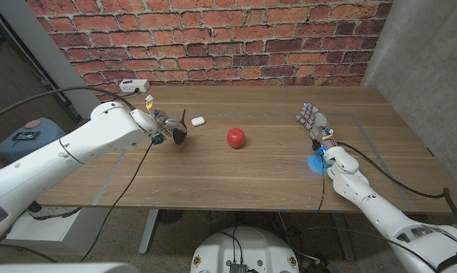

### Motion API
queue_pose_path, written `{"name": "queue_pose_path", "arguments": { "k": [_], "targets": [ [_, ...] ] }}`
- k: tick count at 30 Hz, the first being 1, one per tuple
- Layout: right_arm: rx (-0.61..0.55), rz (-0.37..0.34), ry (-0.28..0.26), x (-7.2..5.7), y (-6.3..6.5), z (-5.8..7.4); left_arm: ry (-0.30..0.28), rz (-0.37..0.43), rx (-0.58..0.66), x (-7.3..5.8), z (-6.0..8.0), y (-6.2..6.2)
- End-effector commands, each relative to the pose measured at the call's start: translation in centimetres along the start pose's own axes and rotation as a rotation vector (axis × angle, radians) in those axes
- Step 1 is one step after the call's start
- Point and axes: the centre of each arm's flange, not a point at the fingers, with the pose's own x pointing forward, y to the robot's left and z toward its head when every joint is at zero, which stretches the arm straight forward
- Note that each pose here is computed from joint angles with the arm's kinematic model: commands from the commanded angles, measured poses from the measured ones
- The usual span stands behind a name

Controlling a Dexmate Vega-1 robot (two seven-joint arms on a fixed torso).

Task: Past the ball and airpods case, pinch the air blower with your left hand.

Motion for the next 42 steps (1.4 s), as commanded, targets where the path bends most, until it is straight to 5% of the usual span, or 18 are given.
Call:
{"name": "queue_pose_path", "arguments": {
  "k": [1, 22, 42],
  "targets": [
    [0.0, -0.002, 0.0, 0.0, 0.3, 0.0, -0.053, -0.006, -0.067, 0.7, 0.8, 0.2],
    [0.005, 0.004, 0.002, 0.3, 0.6, -0.2, -0.171, -0.018, -0.187, 2.4, 4.3, -0.5],
    [0.003, -0.008, -0.01, -1.3, -0.1, 0.2, -0.253, -0.073, -0.307, 2.5, 5.3, -1.5]
  ]
}}
